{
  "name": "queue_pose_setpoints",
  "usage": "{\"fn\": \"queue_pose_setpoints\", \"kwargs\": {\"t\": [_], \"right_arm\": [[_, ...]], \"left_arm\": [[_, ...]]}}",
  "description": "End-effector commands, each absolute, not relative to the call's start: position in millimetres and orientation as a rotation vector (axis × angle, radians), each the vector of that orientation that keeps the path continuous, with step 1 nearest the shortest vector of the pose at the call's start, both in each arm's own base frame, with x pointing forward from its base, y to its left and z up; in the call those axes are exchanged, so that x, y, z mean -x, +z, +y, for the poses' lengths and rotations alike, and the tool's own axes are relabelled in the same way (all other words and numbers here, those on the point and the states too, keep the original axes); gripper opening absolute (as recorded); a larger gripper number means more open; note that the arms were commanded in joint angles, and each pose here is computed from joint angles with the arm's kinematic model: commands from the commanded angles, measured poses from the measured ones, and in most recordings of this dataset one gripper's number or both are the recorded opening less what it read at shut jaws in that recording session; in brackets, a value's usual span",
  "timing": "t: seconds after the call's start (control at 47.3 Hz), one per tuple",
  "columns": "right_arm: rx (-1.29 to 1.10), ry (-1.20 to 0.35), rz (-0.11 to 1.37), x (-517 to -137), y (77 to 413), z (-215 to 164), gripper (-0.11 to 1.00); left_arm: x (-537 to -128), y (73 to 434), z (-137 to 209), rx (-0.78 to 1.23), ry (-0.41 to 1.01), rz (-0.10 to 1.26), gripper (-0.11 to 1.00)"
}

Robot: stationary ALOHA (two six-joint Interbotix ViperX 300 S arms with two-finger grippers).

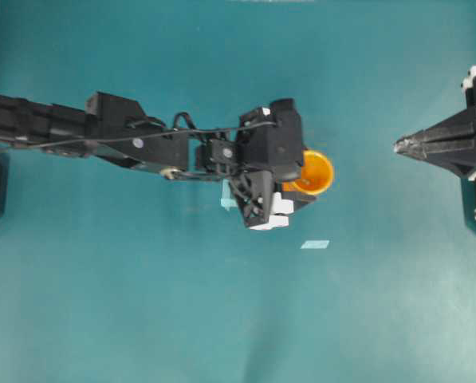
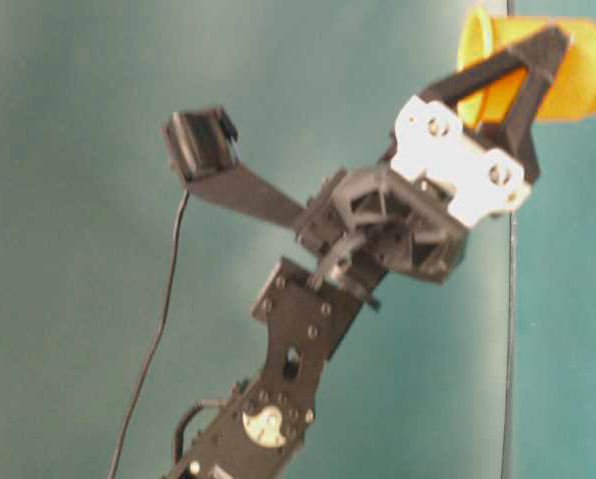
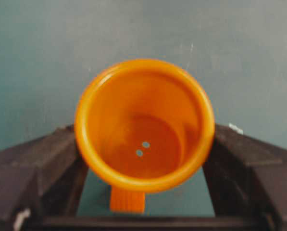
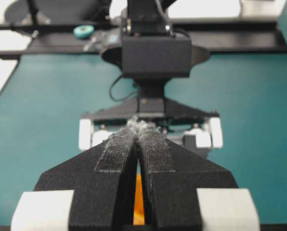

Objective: Move the cup to the right with left arm.
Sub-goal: 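Carry the orange cup rightward past the taped square with the left gripper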

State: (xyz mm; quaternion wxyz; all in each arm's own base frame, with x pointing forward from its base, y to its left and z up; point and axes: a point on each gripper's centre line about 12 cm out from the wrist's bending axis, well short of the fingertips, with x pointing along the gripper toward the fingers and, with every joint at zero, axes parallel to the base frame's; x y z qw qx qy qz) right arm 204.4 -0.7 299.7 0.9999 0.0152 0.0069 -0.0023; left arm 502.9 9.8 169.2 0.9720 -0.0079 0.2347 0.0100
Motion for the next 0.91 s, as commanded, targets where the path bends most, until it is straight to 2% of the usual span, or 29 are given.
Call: {"fn": "queue_pose_setpoints", "kwargs": {"t": [0.0, 0.888], "right_arm": [[-0.033, -0.005, -0.022, -207, 313, -1, 0.00], [-0.026, -0.004, -0.026, -207, 314, -1, -0.01]], "left_arm": [[-514, 187, 9, 0.015, 0.019, 0.432, 0.71], [-571, 180, 3, 0.003, 0.005, 0.391, 0.70]]}}
